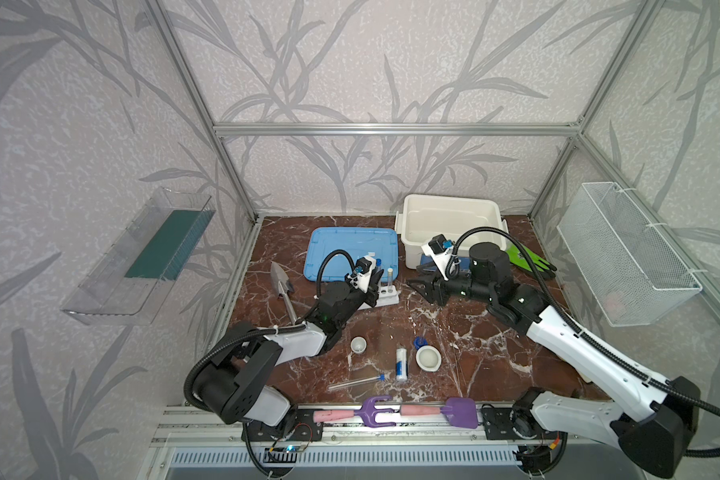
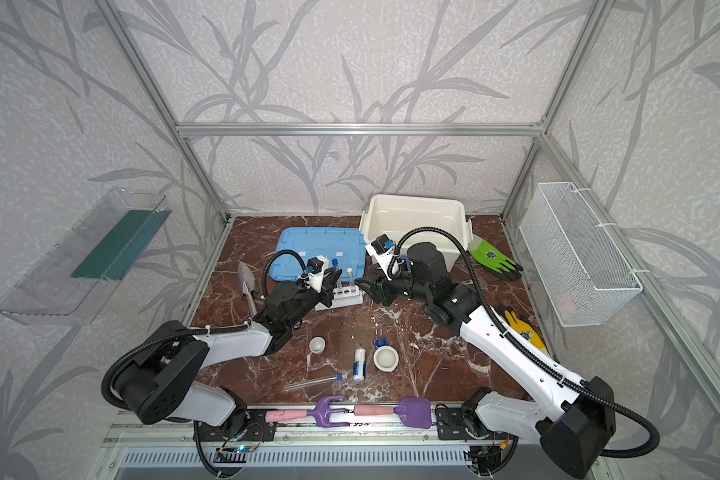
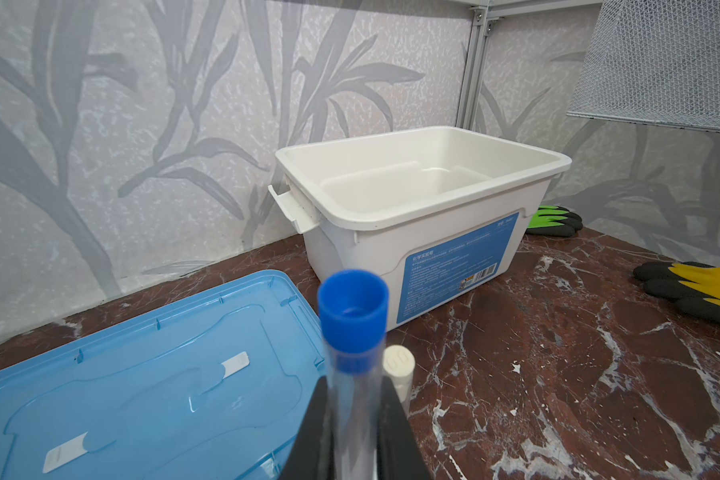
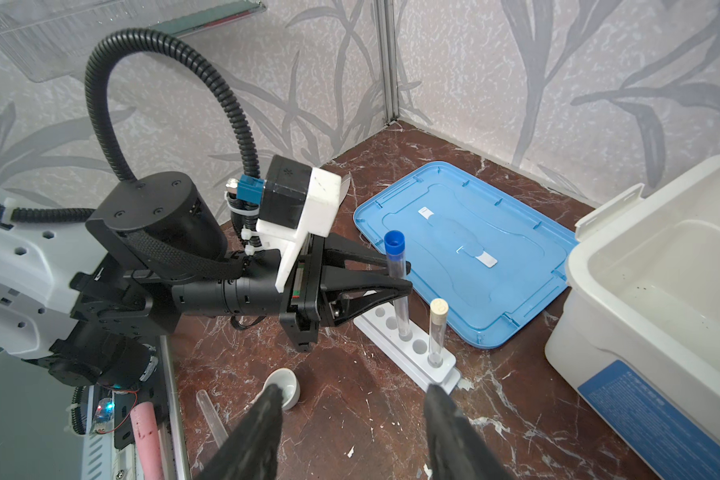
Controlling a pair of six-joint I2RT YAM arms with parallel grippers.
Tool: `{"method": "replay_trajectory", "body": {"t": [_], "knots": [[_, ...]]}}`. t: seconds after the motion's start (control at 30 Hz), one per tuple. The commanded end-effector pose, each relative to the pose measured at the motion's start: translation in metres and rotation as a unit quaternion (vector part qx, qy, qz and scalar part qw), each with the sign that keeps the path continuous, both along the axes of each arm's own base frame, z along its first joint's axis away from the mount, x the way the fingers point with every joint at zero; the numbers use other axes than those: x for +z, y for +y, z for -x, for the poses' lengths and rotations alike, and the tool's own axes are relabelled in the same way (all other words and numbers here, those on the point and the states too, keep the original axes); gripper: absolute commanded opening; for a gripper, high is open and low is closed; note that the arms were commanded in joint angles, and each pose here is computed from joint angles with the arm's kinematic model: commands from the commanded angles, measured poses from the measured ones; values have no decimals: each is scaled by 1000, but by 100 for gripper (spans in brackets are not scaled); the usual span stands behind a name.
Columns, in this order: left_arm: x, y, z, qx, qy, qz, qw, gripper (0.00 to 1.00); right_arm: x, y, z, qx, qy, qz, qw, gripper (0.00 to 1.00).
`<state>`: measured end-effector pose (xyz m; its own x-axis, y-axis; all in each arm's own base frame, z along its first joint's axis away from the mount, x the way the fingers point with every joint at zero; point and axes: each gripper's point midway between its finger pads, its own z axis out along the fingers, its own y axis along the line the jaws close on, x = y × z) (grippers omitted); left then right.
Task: Organize the chemistry lab equipment
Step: 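Carry the tube with the left gripper and lower it into the white rack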
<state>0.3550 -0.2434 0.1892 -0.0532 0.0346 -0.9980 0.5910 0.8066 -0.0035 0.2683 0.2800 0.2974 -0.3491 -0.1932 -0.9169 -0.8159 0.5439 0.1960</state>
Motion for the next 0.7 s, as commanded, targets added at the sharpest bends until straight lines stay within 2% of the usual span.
{"method": "replay_trajectory", "body": {"t": [0.0,0.67], "knots": [[16,-2,-2,-5,-26,40,999,6,7,0,-2,-2,-11,-14,1000,55],[-22,-6,-6,-7,8,38,999,7,-3,-2,-13,-12,0,-20,1000,55]]}}
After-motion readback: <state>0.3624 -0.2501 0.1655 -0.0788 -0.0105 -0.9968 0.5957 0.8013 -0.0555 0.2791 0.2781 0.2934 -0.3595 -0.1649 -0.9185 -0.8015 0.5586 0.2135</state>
